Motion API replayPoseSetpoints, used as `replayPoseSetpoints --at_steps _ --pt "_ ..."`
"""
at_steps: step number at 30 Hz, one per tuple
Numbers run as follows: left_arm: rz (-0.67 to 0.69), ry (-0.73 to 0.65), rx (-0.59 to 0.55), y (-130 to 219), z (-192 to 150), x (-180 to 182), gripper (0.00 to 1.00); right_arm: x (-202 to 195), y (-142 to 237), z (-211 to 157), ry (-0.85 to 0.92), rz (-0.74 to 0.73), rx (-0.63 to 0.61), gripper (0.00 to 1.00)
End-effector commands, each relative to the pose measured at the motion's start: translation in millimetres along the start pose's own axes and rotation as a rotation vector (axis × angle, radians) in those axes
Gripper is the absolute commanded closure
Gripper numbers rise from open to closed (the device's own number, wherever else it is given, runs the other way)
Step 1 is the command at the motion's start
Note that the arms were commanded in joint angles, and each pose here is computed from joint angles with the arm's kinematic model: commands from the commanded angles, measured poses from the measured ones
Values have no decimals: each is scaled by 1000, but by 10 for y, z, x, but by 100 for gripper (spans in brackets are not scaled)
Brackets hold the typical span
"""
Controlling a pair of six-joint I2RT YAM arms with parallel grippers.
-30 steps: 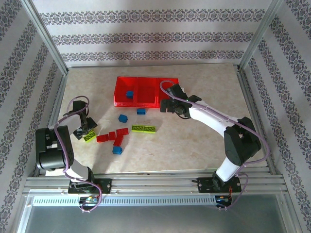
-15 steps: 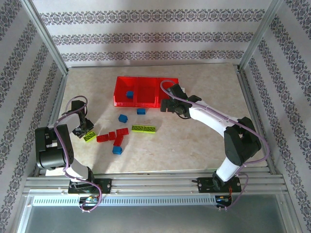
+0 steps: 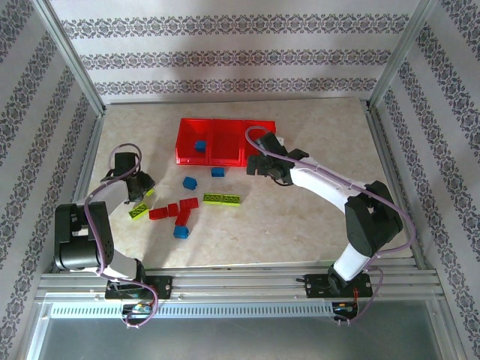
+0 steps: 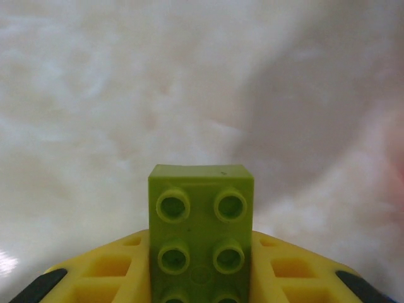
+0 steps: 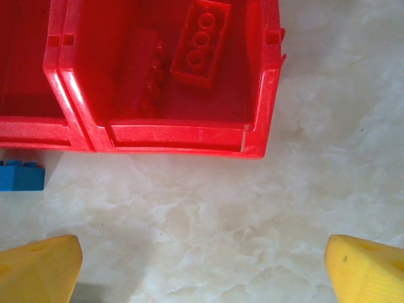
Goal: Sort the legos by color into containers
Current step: Pick up the lego from the middle-left of the table, then place the lego in the container.
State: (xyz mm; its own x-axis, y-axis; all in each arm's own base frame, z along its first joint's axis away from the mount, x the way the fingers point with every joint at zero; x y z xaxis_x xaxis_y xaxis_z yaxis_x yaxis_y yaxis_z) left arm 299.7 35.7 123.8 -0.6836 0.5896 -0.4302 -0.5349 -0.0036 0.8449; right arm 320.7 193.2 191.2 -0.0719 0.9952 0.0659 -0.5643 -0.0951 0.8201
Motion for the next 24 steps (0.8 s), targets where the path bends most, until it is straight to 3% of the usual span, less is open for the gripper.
replayPoseSetpoints --at_steps 1,13,24 --pt "-154 -5 -55 117 46 -311 69 19 11 -19 -17 -9 -15 2" --pt "-337 -274 -118 404 -184 -1298 71 22 100 -111 -28 -34 -60 2" --pt "-374 -574 -93 224 -571 -2220 71 -40 184 -190 -68 -53 -88 2"
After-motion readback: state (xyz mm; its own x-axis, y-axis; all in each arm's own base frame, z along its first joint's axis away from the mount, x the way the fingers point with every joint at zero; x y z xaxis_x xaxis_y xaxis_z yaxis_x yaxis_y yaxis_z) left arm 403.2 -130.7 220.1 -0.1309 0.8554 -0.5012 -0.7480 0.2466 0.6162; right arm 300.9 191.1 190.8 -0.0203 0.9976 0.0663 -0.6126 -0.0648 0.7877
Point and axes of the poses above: each hand's point on the last joint's axis, 136 mm out from that joint toward the fingers, its own y axis back along the fingers, its own x axis along the line the jaws close on, z = x × y, the point moved 9 cm from there along y, back along the fingers, and after that the axes turned 7 degrees about y, right-handed, at the moved point
